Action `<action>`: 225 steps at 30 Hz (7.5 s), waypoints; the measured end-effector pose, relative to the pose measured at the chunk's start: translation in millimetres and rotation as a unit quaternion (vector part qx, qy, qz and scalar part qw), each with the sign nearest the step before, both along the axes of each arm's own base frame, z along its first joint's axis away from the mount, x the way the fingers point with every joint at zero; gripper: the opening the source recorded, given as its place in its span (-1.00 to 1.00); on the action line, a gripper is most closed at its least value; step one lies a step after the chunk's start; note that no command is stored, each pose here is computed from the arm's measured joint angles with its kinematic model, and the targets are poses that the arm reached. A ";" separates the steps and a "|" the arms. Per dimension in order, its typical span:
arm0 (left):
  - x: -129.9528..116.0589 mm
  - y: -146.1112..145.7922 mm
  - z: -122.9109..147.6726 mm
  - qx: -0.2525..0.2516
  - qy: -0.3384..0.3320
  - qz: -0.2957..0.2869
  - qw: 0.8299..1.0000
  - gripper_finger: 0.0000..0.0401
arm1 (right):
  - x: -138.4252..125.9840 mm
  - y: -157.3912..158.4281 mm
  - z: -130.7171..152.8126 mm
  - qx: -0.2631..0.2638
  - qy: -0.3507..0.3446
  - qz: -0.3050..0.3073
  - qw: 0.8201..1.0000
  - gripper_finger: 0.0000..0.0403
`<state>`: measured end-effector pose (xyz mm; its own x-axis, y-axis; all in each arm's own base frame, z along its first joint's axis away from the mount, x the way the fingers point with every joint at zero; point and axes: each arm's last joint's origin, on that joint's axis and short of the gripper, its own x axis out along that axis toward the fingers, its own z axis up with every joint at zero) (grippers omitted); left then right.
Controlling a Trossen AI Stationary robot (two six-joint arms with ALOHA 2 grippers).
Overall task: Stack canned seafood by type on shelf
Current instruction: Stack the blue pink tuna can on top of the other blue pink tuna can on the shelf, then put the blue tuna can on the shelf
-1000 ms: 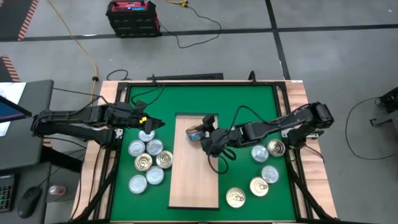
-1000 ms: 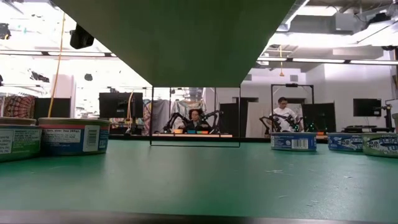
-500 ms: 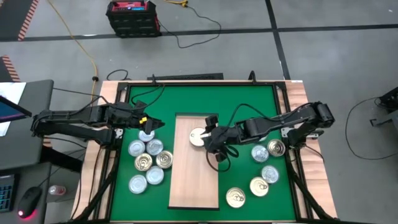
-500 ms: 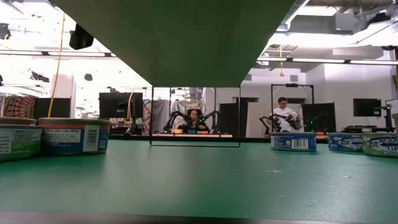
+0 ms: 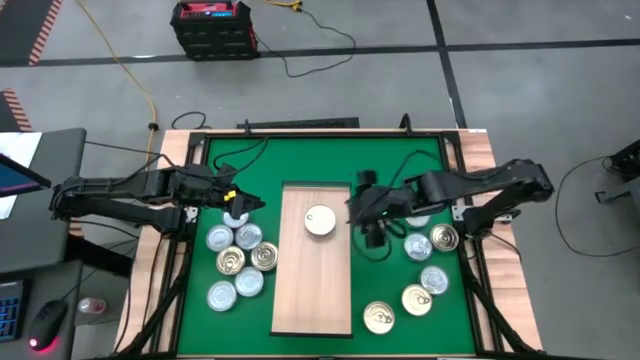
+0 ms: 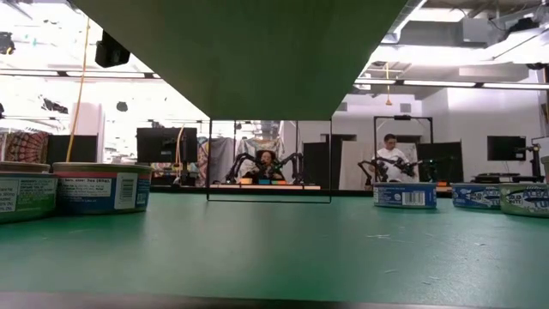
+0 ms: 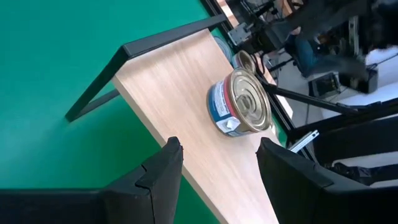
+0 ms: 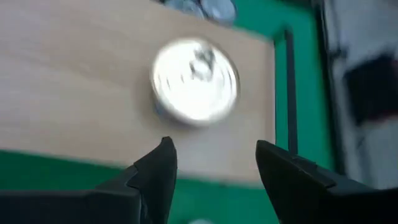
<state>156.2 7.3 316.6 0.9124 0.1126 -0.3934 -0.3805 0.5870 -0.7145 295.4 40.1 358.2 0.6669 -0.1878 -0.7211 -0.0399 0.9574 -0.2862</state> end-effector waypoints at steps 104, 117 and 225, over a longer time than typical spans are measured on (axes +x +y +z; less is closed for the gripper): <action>-6.0 6.0 2.9 0.150 0.018 0.051 0.987 0.00 | -123.0 -24.0 -186.4 -0.062 0.484 0.208 0.848 0.39; -5.7 6.2 3.7 0.147 0.014 0.057 0.987 0.00 | -122.8 -34.0 -192.0 -0.135 0.490 0.230 0.830 0.17; -26.4 0.0 41.1 0.130 -0.176 0.004 0.976 0.00 | -24.1 -83.8 51.0 0.174 0.081 -0.165 0.967 0.51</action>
